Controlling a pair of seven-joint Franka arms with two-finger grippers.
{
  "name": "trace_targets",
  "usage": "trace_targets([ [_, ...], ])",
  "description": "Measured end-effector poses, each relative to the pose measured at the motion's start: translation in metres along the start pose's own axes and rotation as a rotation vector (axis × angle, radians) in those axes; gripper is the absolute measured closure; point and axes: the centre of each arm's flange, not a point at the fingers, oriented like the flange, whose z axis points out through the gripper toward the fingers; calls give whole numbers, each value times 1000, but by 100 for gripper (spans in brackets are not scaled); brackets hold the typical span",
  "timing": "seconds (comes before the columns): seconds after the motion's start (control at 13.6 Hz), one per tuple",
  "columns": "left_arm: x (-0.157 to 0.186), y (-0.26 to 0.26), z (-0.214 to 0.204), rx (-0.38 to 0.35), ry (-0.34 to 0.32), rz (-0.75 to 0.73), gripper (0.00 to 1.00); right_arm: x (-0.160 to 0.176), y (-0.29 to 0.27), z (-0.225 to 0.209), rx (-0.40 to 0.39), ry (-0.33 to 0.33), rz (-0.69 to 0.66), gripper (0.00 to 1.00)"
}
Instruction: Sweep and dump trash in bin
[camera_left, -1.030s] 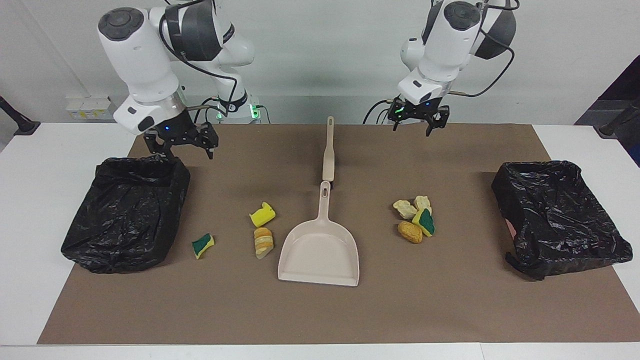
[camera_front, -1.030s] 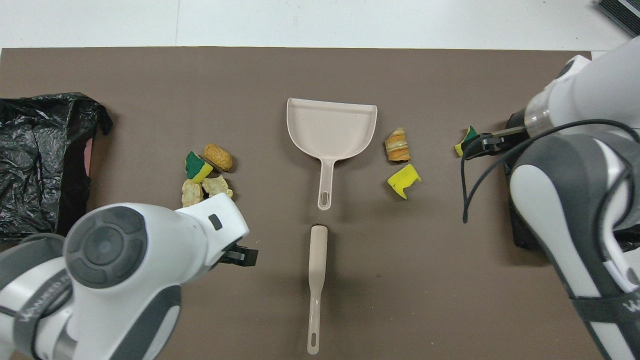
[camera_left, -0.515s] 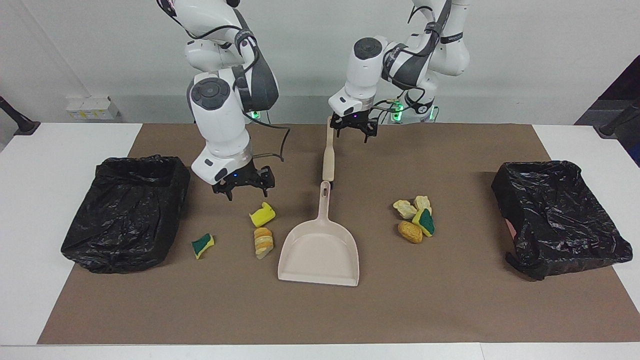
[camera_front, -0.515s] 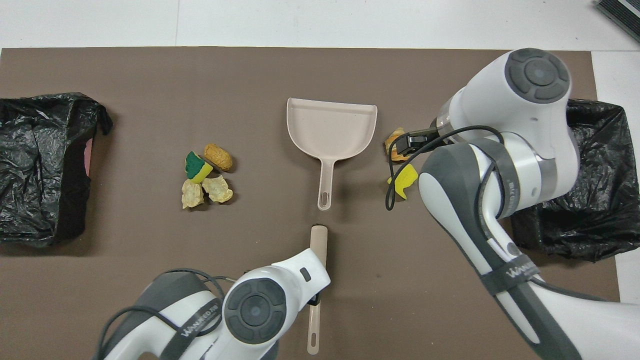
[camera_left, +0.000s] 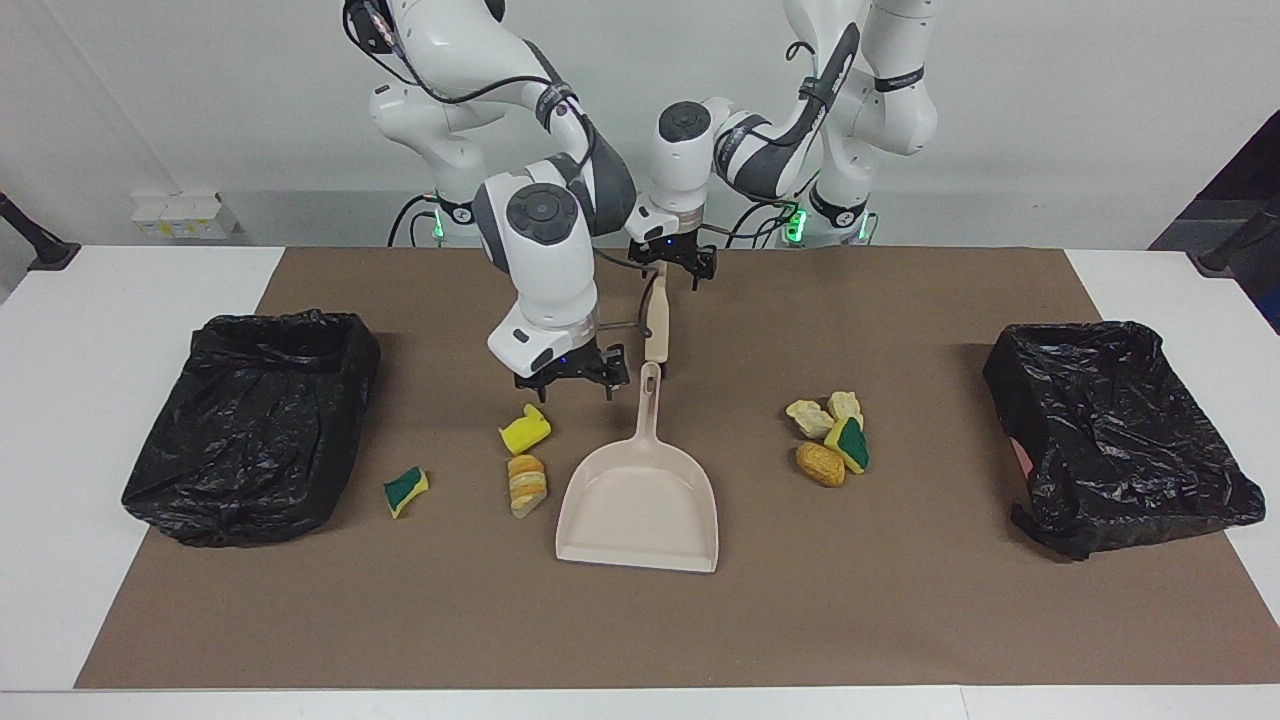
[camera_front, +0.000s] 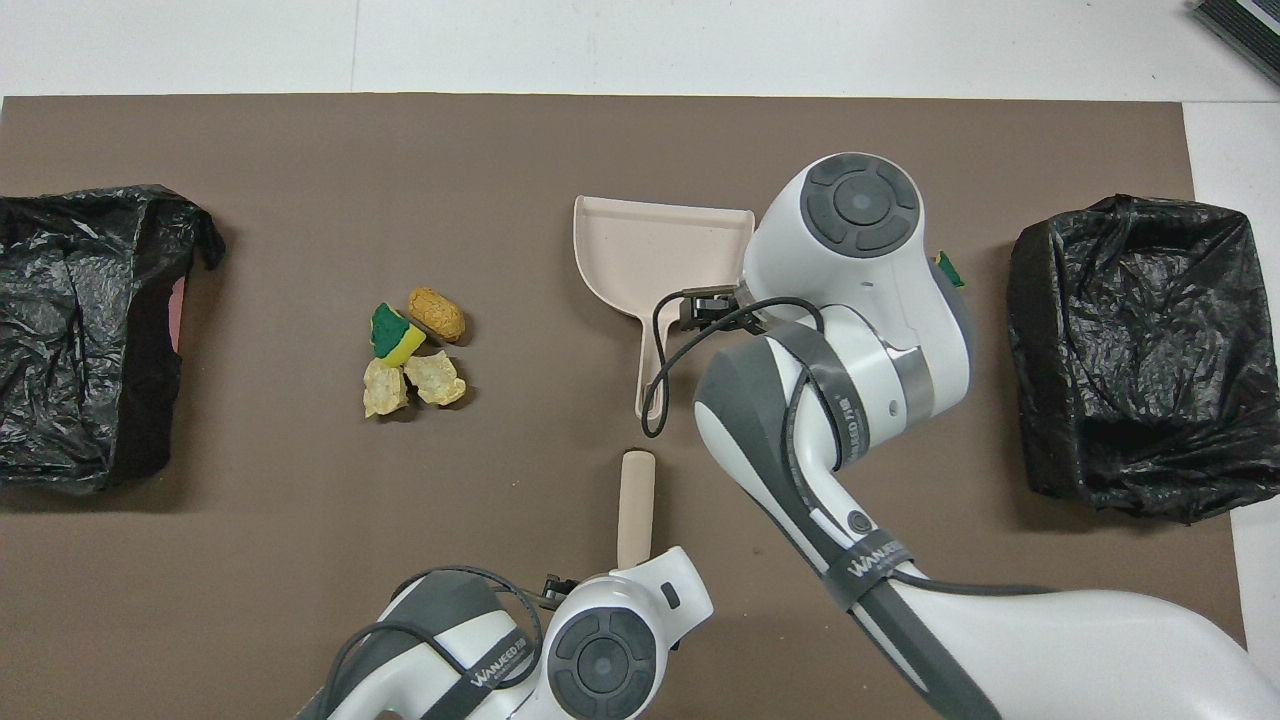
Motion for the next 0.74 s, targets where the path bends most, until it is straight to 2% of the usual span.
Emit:
trace_targets([
  [0.37, -20, 19, 12, 4, 0, -12, 3, 15, -71, 36, 22, 13, 58, 1],
  [0.44, -20, 20, 12, 2, 4, -19, 11, 15, -78, 45, 21, 8, 57, 4],
  [0.51, -19, 19, 11, 0, 7, -24, 25, 14, -83, 50, 18, 2, 53, 4],
  [0.66, -15, 18, 7, -6, 13, -36, 26, 12, -86, 53, 16, -1, 48, 21],
  [0.74, -14, 18, 6, -8, 16, -40, 34, 11, -86, 54, 14, -4, 49, 25],
])
